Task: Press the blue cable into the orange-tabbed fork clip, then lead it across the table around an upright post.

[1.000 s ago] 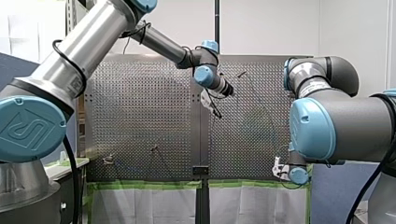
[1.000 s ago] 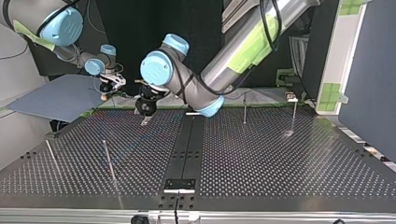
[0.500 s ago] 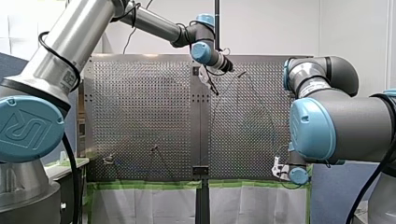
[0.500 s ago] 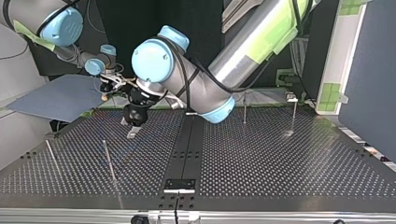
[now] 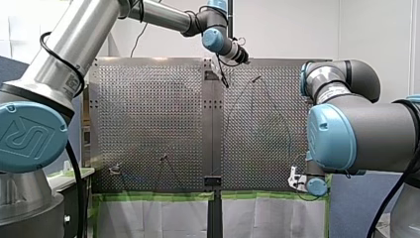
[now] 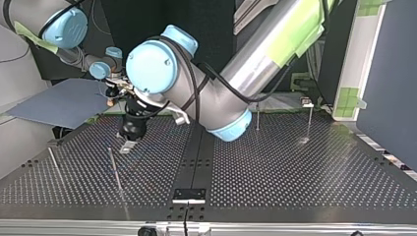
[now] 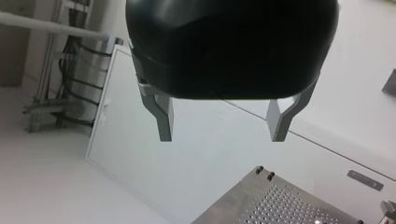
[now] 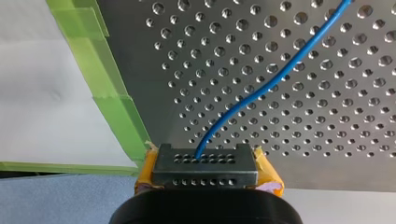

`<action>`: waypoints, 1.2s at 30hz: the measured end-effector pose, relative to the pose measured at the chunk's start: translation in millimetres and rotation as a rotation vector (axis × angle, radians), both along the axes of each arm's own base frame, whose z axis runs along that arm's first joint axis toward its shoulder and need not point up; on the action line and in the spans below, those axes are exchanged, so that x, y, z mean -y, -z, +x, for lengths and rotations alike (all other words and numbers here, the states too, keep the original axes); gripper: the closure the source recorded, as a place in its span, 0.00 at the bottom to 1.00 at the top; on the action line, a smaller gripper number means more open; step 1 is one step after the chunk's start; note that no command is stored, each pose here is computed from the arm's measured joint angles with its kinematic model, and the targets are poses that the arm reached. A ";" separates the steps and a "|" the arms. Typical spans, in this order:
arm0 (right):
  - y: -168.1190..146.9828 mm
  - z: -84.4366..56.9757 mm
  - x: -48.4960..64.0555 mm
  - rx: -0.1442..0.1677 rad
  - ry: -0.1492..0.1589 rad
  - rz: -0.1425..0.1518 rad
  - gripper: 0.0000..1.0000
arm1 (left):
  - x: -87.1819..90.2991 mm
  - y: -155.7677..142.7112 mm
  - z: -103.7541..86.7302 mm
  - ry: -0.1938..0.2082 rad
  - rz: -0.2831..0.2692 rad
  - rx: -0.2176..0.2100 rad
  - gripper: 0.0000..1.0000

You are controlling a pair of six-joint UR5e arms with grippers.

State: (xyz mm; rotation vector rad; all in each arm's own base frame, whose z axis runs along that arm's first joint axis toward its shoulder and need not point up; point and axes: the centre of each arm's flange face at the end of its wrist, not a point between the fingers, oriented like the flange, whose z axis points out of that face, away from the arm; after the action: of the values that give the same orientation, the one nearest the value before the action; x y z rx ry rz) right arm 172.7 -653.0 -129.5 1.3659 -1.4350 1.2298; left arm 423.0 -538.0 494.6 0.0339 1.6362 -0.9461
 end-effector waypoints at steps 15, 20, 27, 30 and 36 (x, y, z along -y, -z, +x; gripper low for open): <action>0.0 1.1 -0.3 -0.001 -0.002 0.001 1.00 | 7.4 38.0 11.3 0.038 0.174 -0.003 0.02; 0.1 0.9 -0.4 -0.001 -0.001 0.001 1.00 | 11.5 38.6 12.5 0.073 0.201 0.038 0.02; 0.1 1.0 -0.5 -0.001 -0.002 0.001 1.00 | 18.1 34.9 12.4 0.128 0.221 0.111 0.02; 0.0 1.1 -0.4 -0.002 -0.001 0.001 1.00 | 18.3 34.6 13.1 0.138 0.238 0.131 0.02; -0.1 1.1 -0.3 -0.002 -0.002 0.001 1.00 | 13.5 35.1 19.2 0.130 0.279 0.161 0.02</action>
State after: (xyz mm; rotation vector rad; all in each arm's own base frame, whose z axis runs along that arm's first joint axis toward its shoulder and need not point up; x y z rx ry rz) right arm 173.8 -652.6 -129.4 1.3689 -1.4336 1.2294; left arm 442.2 -551.5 459.5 0.4012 1.6181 -0.7842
